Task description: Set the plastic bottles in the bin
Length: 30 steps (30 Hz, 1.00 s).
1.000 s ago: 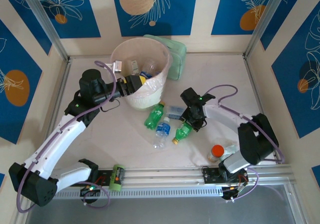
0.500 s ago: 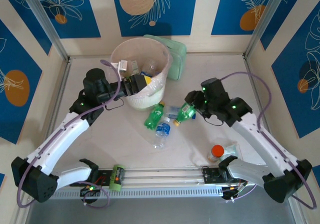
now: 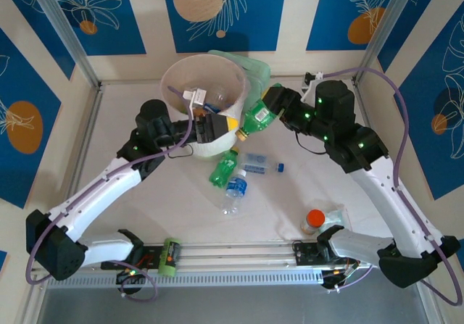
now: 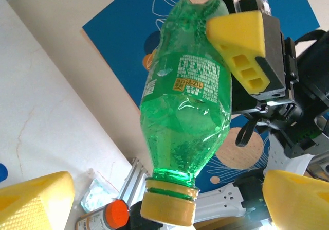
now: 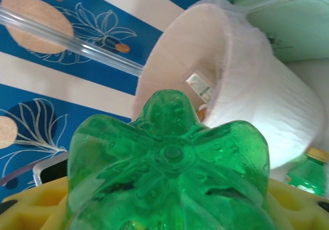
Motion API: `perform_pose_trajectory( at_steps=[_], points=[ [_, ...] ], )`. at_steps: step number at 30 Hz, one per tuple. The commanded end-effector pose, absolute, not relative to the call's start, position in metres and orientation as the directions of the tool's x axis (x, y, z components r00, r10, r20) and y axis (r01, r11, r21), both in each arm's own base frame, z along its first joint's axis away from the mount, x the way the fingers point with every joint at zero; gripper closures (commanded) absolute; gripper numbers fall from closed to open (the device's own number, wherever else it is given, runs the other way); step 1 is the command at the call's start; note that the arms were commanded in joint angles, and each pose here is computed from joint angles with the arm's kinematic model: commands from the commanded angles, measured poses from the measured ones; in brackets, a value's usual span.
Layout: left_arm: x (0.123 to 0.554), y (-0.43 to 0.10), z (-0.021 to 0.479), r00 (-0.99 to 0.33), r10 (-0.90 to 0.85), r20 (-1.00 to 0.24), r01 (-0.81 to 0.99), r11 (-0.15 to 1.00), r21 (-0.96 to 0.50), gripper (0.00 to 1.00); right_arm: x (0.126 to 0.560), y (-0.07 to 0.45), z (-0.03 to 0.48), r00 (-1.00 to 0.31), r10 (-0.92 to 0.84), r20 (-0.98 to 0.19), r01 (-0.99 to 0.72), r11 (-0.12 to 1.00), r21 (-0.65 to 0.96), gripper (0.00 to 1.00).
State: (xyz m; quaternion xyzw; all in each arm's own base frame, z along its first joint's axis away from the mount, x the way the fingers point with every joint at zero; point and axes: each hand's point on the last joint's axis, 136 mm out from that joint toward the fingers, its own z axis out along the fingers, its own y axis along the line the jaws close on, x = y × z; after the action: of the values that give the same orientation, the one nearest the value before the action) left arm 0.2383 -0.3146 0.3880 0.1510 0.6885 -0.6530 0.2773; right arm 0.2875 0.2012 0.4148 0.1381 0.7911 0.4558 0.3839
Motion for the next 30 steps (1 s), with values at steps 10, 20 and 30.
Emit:
perform_pose_trajectory(
  at_steps=[10, 20, 30],
  points=[
    [0.218, -0.328, 0.413, -0.782, -0.082, -0.618, 0.620, -0.004, -0.785, 0.35, 0.291, 0.217, 0.449, -0.673, 0.575, -0.465, -0.218, 0.447, 0.868, 0.50],
    [0.220, -0.326, 0.416, -0.752, -0.094, -0.652, 0.652, 0.036, -0.757, 0.63, 0.293, 0.221, 0.445, -0.686, 0.579, -0.441, -0.205, 0.427, 0.880, 0.50],
    [0.257, -0.290, 0.430, -0.653, -0.239, -0.719, 0.659, 0.290, -0.695, 0.71, 0.304, 0.177, 0.411, -0.657, 0.639, -0.400, 0.004, 0.534, 0.846, 0.18]
  ],
)
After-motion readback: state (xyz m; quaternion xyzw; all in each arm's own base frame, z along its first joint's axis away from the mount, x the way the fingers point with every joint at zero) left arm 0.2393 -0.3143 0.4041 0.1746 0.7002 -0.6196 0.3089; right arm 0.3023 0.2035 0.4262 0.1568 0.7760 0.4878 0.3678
